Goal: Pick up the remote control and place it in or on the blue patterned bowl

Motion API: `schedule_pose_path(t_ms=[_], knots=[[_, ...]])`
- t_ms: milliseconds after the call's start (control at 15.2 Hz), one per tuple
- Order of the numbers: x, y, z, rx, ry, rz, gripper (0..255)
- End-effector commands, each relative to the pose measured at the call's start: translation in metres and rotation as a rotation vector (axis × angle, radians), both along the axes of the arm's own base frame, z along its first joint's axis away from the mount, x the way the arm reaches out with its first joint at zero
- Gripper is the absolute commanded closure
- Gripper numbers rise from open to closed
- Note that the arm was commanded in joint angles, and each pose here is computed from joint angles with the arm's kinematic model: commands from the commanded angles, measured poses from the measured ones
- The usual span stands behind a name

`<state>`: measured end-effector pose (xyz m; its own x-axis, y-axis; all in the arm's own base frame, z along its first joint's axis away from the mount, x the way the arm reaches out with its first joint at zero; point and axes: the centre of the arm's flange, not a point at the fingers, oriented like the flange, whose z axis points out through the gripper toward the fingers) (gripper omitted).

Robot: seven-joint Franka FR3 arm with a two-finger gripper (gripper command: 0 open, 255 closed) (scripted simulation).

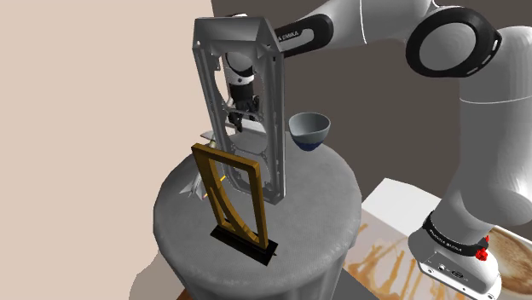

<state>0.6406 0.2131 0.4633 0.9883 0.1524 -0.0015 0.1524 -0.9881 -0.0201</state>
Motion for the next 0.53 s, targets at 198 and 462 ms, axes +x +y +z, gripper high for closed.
schedule_pose_path(t_ms=[198,462], knots=[[0.000,0.000,0.026,0.000,0.000,0.000,255],[0.000,0.000,0.047,0.000,0.000,0.000,255]])
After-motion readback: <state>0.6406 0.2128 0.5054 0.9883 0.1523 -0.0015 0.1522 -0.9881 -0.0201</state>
